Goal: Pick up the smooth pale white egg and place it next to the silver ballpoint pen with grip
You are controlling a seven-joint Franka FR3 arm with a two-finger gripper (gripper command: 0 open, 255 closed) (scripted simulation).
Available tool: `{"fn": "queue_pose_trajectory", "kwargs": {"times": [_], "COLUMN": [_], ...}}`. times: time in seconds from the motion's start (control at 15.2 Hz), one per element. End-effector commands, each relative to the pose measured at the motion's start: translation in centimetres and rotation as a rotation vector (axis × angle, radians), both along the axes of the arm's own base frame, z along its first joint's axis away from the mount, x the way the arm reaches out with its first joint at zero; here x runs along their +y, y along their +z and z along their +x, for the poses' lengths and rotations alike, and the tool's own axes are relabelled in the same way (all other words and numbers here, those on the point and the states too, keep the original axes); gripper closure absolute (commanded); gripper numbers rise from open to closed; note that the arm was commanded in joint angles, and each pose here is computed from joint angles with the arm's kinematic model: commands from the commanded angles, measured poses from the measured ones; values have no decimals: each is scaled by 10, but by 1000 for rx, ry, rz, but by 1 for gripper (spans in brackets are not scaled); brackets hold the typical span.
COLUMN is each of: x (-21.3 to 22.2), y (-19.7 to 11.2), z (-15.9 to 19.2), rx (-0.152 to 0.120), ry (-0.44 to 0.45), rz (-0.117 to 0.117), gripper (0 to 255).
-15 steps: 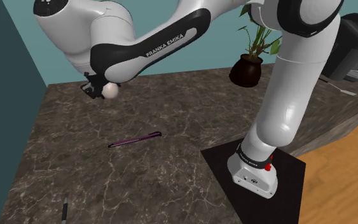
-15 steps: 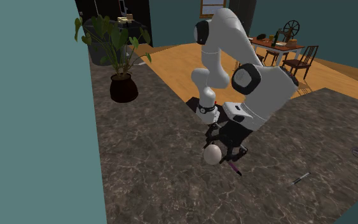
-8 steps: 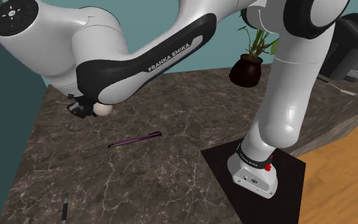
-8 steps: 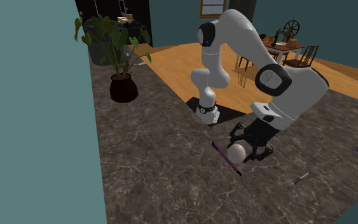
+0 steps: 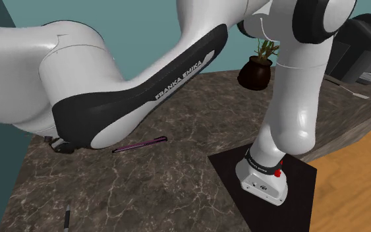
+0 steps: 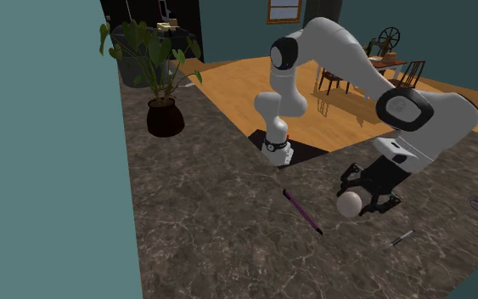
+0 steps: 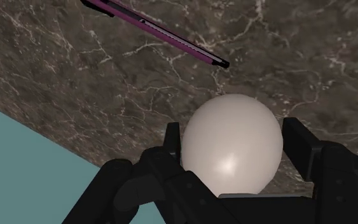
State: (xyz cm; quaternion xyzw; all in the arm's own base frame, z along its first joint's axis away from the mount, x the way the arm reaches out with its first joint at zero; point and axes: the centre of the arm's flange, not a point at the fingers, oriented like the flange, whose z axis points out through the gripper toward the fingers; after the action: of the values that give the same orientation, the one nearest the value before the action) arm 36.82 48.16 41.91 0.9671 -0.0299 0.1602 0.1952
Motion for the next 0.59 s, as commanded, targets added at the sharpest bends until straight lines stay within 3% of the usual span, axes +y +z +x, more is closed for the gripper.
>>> {"fn": "queue_pose_trajectory", "kwargs": {"times": [0.0,0.53], "x": [21,101], "y": [-4,-14], "z": [-20,-87], "rx": [0,0], "ry": [-2,-2], "rz": [0,0], "gripper": [255,255]}}
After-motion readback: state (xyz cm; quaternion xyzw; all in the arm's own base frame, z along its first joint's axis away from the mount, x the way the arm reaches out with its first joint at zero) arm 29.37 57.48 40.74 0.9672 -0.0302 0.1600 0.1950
